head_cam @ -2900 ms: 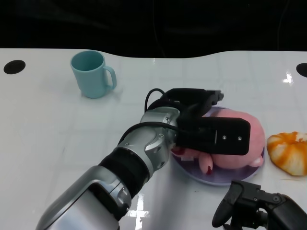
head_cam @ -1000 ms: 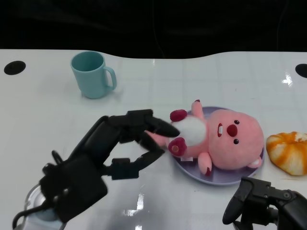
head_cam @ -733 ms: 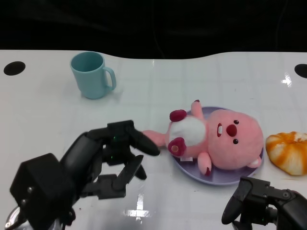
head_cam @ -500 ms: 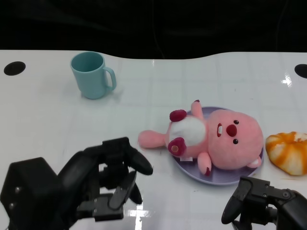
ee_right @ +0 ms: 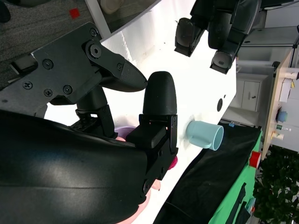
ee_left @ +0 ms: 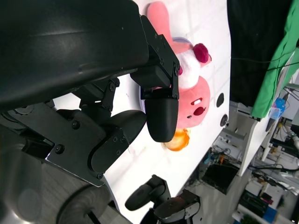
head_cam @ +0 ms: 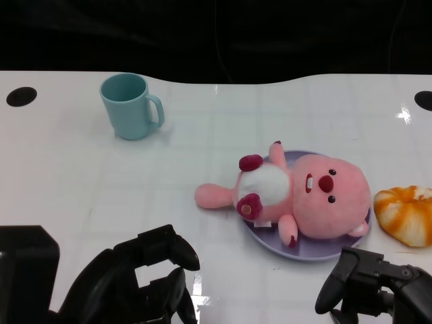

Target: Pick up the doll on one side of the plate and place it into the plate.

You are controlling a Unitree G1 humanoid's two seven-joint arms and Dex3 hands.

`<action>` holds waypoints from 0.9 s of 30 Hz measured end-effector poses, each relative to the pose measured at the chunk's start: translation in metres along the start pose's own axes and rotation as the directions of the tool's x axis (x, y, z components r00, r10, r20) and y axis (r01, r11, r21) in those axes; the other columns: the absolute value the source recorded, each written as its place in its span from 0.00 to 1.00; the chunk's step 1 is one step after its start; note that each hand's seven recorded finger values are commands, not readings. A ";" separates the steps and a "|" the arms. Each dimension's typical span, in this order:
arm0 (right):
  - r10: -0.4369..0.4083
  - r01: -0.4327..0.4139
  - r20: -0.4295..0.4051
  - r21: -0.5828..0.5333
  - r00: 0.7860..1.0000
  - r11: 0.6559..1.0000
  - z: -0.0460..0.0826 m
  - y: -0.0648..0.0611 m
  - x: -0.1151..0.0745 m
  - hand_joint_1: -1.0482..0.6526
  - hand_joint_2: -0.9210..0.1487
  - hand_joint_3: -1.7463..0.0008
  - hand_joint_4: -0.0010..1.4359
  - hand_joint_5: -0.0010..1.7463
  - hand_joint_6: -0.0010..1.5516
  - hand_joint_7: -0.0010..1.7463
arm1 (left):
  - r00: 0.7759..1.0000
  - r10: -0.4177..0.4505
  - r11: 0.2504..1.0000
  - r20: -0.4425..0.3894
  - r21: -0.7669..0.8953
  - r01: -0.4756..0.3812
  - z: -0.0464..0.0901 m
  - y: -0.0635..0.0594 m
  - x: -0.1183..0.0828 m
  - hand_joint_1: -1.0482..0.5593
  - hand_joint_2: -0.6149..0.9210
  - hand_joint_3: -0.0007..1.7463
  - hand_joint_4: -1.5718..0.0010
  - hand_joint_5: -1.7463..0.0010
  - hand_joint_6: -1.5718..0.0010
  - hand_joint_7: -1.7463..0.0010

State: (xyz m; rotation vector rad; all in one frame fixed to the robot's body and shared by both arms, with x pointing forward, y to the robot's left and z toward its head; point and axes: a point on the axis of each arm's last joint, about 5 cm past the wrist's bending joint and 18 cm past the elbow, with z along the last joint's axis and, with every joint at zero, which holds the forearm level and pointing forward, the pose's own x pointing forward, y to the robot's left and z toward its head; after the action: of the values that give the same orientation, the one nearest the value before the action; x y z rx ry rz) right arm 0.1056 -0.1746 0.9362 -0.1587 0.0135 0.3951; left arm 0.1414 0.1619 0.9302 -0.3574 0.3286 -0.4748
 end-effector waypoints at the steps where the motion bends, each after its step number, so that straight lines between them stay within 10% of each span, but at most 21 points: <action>1: 0.000 0.000 0.000 0.000 1.000 1.000 0.000 0.000 0.000 0.51 0.34 0.38 0.44 1.00 0.37 0.82 | 1.000 0.003 1.000 -0.009 -0.006 -0.003 -0.001 0.001 0.000 0.50 0.79 0.70 0.52 0.00 0.64 0.01; 27: 0.002 -0.002 -0.004 0.005 1.000 1.000 -0.002 0.000 -0.004 0.53 0.36 0.35 0.44 1.00 0.37 0.83 | 0.996 0.045 0.998 -0.074 -0.042 -0.048 -0.012 0.018 0.014 0.50 0.76 0.72 0.50 0.00 0.61 0.01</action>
State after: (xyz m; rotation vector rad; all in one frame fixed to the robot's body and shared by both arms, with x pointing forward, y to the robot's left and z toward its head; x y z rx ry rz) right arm 0.1023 -0.1760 0.9348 -0.1546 0.0182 0.3969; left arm 0.1553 0.1670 0.9096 -0.3744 0.4177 -0.4363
